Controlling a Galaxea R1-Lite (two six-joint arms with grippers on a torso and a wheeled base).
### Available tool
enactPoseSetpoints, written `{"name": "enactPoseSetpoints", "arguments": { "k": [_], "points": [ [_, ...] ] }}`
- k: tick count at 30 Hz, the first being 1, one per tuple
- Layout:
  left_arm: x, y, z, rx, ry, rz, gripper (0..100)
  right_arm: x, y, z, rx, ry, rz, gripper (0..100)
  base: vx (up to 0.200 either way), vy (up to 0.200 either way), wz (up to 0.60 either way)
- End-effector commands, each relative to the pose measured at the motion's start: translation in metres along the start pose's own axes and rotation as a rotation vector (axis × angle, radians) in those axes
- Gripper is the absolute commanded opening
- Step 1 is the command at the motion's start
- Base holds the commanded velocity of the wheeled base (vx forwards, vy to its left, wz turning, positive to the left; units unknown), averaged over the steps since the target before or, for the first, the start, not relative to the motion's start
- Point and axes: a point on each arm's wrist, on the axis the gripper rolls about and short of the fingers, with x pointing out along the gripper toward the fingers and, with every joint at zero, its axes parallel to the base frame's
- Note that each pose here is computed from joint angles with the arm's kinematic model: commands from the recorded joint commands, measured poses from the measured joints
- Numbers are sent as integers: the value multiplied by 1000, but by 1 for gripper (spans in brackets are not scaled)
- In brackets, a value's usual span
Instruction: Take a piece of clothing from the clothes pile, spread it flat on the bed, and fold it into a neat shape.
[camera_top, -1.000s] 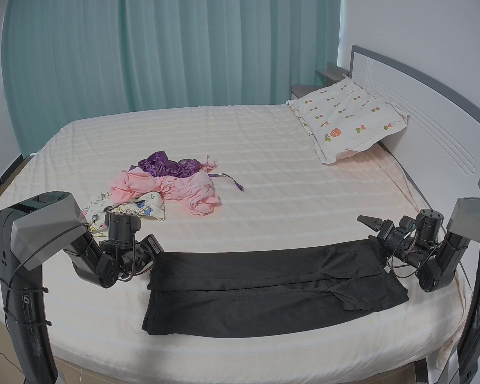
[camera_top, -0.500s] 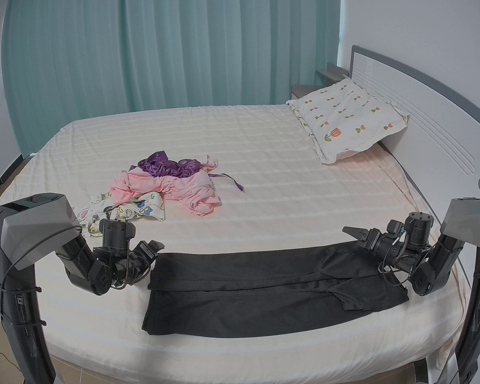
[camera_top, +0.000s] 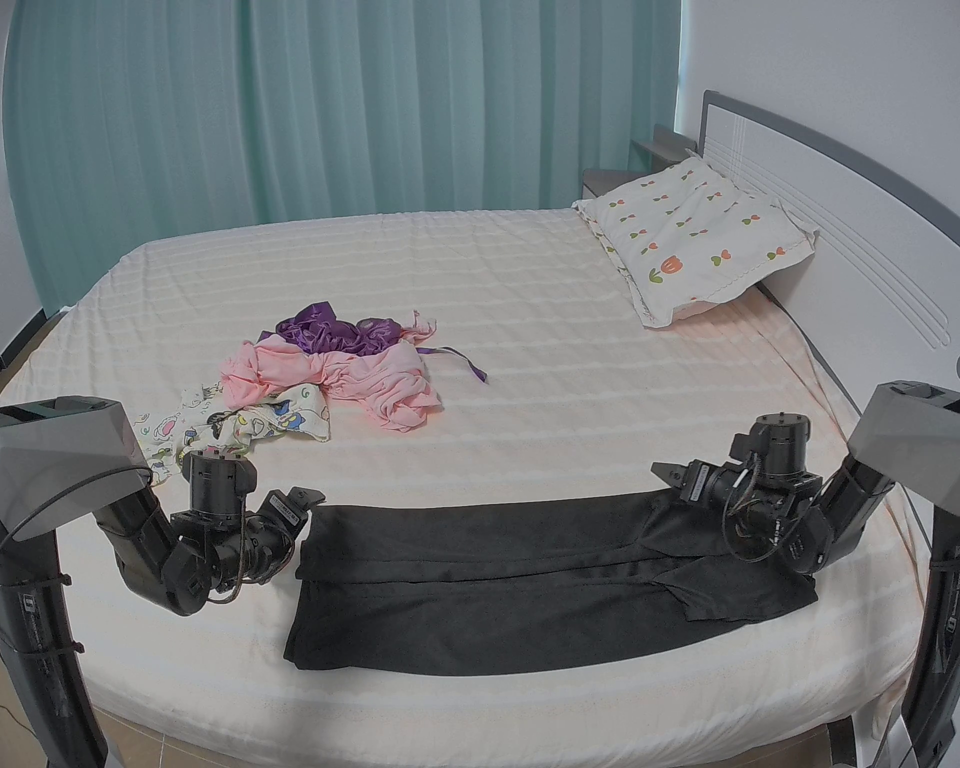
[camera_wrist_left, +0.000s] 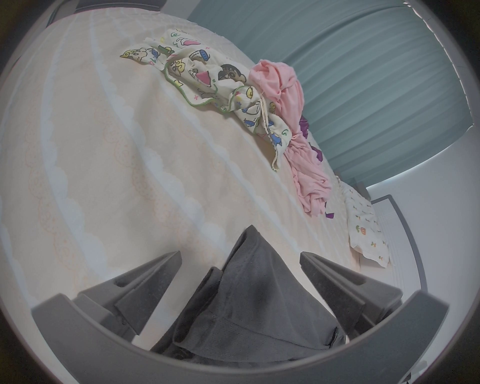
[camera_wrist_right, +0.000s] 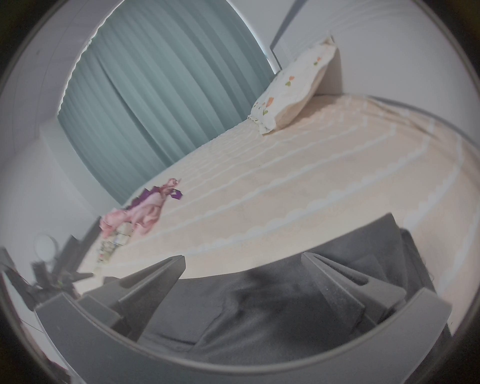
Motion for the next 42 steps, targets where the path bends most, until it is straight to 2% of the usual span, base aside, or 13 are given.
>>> {"name": "enactPoseSetpoints", "arguments": {
  "k": [1, 5, 12, 14, 15, 22, 29, 42],
  "points": [
    [-8, 4, -2, -5, -9, -23, 100, 33, 23, -37, -169, 28, -63, 100, 0, 0, 0],
    [-8, 7, -2, -9, -7, -12, 100, 42, 27, -48, -222, 12, -106, 100, 0, 0, 0],
    [-8, 8, -2, -10, -8, -11, 100, 41, 26, -48, -253, 11, -117, 100, 0, 0, 0],
    [-8, 8, -2, -10, -8, -11, 100, 42, 27, -47, -255, -7, -144, 100, 0, 0, 0],
    [-8, 8, -2, -10, -7, -12, 100, 41, 27, -46, -258, -16, -159, 0, 0, 0, 0],
    [-8, 8, -2, -10, -8, -11, 100, 33, 33, -35, -261, -71, -160, 0, 0, 0, 0],
    [-8, 8, -2, -8, -9, -12, 100, 24, 35, -31, -253, -77, -161, 0, 0, 0, 0],
    [-8, 8, -2, -8, -9, -12, 100, 23, 51, -37, -243, -96, -126, 0, 0, 0, 0]
  ]
}}
